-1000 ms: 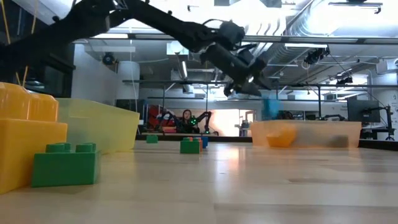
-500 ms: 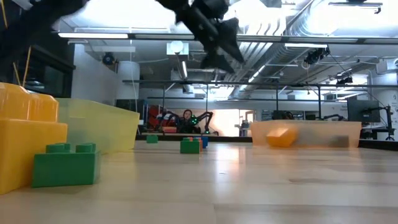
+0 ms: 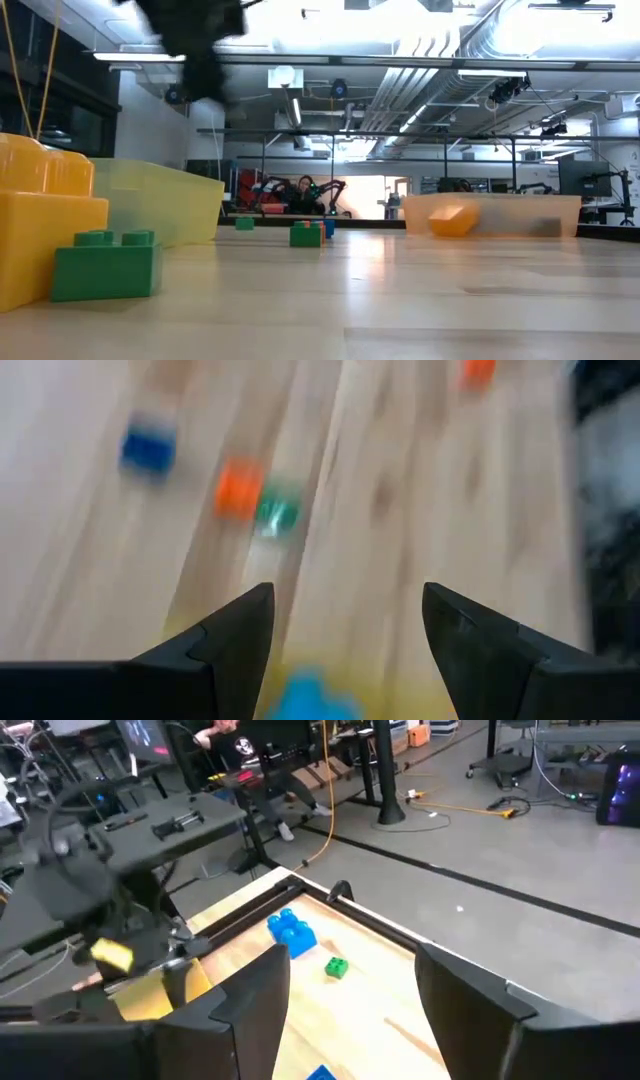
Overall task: Sort blocks by size
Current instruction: Put the large blue 1 stud game piece into the orange bin
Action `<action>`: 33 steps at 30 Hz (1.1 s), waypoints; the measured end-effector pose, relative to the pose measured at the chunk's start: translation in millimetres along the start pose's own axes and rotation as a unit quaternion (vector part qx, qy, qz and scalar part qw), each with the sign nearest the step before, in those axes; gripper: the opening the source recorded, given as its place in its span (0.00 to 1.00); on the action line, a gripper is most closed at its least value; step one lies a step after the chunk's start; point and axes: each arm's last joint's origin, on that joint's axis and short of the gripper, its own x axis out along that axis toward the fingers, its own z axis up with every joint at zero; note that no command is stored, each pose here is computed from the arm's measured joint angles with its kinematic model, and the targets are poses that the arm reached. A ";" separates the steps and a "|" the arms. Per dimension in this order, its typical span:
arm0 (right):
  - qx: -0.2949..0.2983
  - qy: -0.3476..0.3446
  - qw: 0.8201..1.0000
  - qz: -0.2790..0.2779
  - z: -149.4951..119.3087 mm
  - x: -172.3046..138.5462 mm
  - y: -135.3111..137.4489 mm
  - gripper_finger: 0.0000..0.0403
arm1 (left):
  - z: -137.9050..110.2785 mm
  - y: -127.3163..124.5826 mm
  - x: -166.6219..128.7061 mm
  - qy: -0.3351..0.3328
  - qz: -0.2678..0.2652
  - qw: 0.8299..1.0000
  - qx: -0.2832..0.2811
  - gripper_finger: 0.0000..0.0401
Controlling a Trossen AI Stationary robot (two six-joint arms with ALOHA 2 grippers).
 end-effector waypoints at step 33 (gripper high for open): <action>-0.004 0.038 0.999 -0.021 -19.5 29.4 19.3 0.52 | -105.9 -21.6 59.2 0.123 0.145 0.870 0.456 0.60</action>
